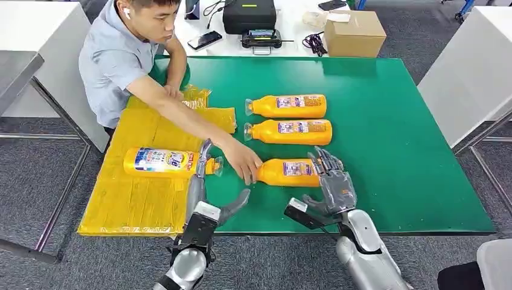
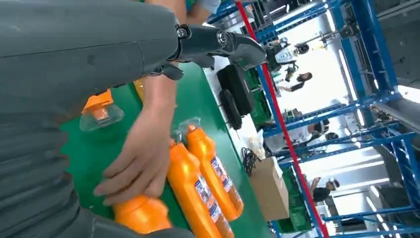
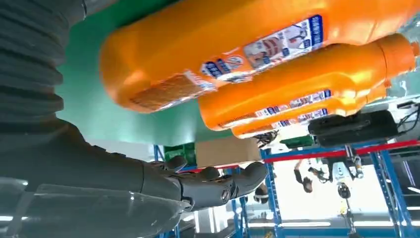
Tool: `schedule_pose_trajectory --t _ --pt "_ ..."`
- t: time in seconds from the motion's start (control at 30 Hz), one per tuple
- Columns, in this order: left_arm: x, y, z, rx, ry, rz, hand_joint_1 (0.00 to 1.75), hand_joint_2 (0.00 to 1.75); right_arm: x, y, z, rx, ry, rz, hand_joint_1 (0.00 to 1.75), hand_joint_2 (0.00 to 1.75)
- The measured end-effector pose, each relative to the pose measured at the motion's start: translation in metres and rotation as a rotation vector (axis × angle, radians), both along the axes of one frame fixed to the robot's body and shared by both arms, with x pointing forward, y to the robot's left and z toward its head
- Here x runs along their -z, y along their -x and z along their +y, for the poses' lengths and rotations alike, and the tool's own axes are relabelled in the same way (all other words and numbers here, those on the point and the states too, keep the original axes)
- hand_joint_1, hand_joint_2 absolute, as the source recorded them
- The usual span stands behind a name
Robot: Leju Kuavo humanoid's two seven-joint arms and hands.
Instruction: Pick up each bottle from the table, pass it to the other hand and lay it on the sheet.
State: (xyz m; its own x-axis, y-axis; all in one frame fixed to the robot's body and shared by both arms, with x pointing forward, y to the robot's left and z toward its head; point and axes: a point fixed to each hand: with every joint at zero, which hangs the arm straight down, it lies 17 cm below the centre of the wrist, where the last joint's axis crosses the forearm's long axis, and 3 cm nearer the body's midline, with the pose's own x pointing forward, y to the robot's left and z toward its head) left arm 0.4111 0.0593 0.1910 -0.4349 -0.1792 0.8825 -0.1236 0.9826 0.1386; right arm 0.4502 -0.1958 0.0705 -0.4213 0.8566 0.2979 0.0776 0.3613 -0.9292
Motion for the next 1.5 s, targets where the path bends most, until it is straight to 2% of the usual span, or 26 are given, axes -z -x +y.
schedule_pose_trajectory --t 0.27,0.47,0.67,1.0,1.13,1.5 --pt "-0.007 0.004 -0.001 0.038 0.094 0.002 0.0 1.75 0.01 -0.002 -0.006 0.012 0.005 0.038 0.0 1.75" --pt "-0.01 0.011 -0.008 0.062 0.098 -0.006 0.0 1.75 0.022 0.0 -0.008 0.012 0.024 0.08 0.0 1.75" --pt "-0.009 0.014 -0.014 0.087 0.1 0.006 0.0 1.75 0.042 0.0 -0.019 0.017 0.045 0.178 0.0 1.75" --pt "-0.008 0.017 -0.021 0.113 0.096 0.011 0.0 1.75 0.049 -0.005 -0.029 0.023 0.057 0.226 0.0 1.75" --pt "-0.007 0.017 -0.026 0.133 0.099 0.022 0.0 1.75 0.05 -0.016 -0.032 0.012 0.046 0.281 0.0 1.75" --pt "-0.013 0.017 -0.037 0.171 0.094 0.017 0.0 1.75 0.039 -0.05 -0.041 0.006 0.128 0.307 0.0 1.75"
